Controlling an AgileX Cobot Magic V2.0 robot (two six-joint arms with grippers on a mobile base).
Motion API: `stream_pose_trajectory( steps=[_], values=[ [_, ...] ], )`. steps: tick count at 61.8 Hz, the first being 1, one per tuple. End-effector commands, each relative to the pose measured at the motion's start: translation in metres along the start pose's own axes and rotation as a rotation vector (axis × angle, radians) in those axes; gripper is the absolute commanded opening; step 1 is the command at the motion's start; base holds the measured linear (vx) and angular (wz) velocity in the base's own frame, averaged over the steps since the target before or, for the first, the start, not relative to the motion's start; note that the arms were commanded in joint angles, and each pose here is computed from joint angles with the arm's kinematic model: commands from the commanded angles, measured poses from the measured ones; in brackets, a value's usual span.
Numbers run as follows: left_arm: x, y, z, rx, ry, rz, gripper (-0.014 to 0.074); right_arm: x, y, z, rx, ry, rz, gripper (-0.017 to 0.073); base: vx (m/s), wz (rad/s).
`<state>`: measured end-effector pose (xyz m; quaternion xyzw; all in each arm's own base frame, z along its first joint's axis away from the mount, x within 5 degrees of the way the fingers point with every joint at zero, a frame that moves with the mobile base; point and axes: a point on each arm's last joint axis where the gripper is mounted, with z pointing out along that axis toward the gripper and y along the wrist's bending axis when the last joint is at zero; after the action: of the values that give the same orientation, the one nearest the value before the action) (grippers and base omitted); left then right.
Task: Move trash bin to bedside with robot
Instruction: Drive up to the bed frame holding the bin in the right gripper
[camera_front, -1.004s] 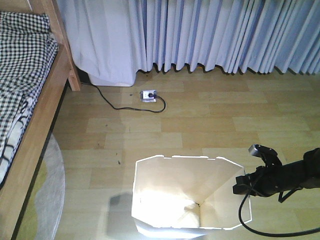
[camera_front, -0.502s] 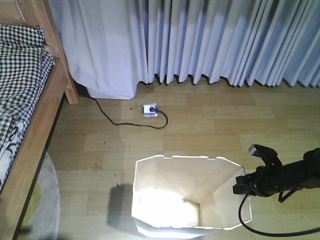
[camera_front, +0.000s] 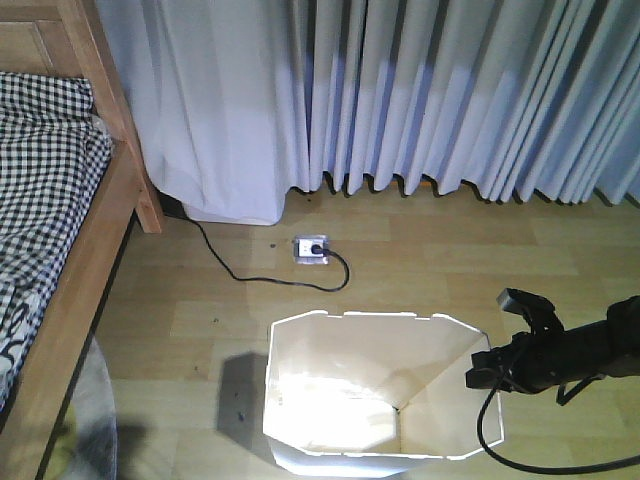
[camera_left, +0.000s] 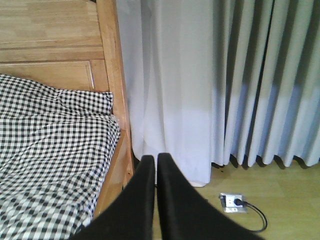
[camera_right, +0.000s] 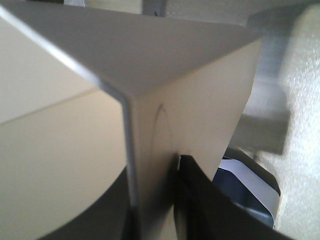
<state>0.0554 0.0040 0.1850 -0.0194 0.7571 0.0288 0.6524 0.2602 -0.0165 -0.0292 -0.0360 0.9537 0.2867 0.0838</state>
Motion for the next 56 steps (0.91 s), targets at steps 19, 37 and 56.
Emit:
stream_pose_trajectory(
  steps=[19,37,56],
  values=[
    [-0.0009,-0.0001,0.0002,0.0,-0.067,-0.004,-0.0006,-0.0185,0.0268,-0.0179,-0.215,-0.123,-0.038,-0.0006,0.22,0.03],
    [-0.0009,-0.0001,0.0002,0.0,-0.067,-0.004,-0.0006,-0.0185,0.0268,-0.0179,-0.215,-0.123,-0.038,-0.0006,0.21,0.0],
    [-0.0009,-0.0001,0.0002,0.0,-0.067,-0.004,-0.0006,-0.0185,0.0268,-0.0179,-0.215,-0.123,-0.038,-0.0006,0.2,0.01]
  ],
)
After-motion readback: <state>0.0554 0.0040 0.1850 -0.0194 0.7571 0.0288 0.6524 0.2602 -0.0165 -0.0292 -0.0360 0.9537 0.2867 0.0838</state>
